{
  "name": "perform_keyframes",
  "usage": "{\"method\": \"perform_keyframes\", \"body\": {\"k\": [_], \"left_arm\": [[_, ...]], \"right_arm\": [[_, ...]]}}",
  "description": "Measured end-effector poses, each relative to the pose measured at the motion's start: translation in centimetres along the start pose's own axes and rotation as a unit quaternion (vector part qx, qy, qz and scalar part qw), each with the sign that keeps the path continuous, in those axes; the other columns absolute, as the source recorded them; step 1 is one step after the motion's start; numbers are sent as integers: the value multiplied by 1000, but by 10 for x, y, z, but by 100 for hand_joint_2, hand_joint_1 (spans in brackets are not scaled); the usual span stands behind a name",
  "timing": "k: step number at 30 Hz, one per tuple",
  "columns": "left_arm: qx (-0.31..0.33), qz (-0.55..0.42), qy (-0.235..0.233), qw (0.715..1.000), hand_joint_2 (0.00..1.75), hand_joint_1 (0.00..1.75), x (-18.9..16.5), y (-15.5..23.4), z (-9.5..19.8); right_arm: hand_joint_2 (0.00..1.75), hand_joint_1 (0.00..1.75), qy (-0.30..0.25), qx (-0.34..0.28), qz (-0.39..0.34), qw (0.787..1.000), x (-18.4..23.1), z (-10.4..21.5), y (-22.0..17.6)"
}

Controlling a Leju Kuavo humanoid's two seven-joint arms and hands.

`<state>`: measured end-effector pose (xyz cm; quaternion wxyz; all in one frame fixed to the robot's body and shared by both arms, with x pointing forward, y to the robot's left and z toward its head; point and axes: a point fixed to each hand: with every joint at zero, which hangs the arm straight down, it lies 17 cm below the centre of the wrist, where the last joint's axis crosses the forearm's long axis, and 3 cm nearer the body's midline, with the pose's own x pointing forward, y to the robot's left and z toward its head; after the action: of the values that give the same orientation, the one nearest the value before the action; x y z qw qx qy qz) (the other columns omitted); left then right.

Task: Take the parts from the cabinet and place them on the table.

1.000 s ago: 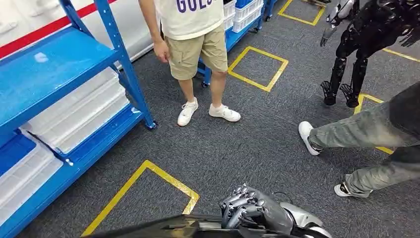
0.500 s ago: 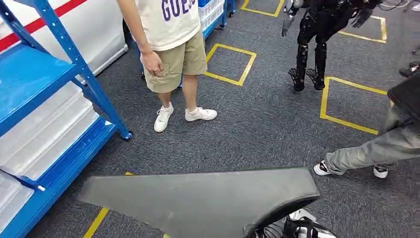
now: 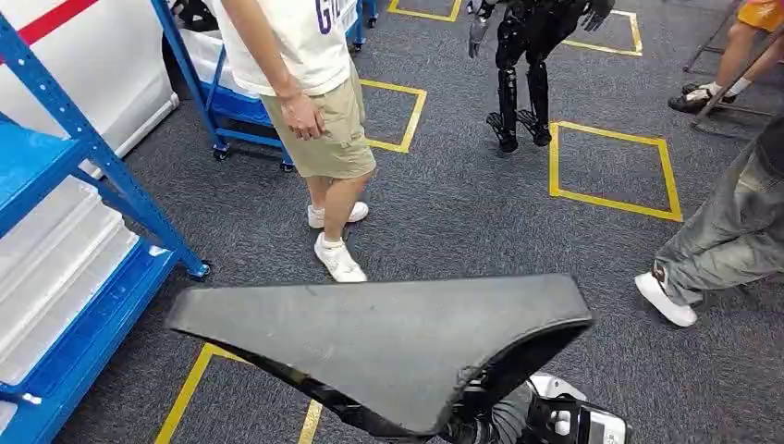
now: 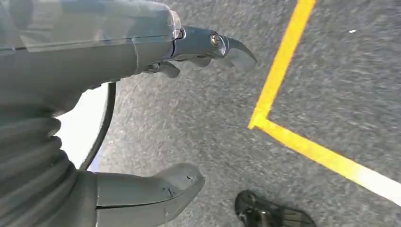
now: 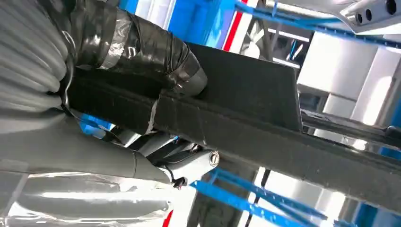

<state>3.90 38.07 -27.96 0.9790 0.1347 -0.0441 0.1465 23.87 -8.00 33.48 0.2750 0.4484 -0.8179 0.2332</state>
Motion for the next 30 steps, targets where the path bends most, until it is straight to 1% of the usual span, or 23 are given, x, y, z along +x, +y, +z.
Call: {"method": "perform_keyframes", "body": {"k": [6, 16, 30], "left_arm": [[1, 7, -12, 1000, 175, 0, 8, 2, 0], [4, 9, -9, 1000, 175, 0, 3, 7, -1], [-7, 7, -26, 1000, 175, 0, 11, 3, 0]], "right_arm": [[175, 175, -9, -5, 5, 1000, 5, 0, -2], [175, 175, -13, -9, 2, 1000, 5, -2, -1], [175, 175, -23, -13, -5, 1000, 11, 0, 6]]}}
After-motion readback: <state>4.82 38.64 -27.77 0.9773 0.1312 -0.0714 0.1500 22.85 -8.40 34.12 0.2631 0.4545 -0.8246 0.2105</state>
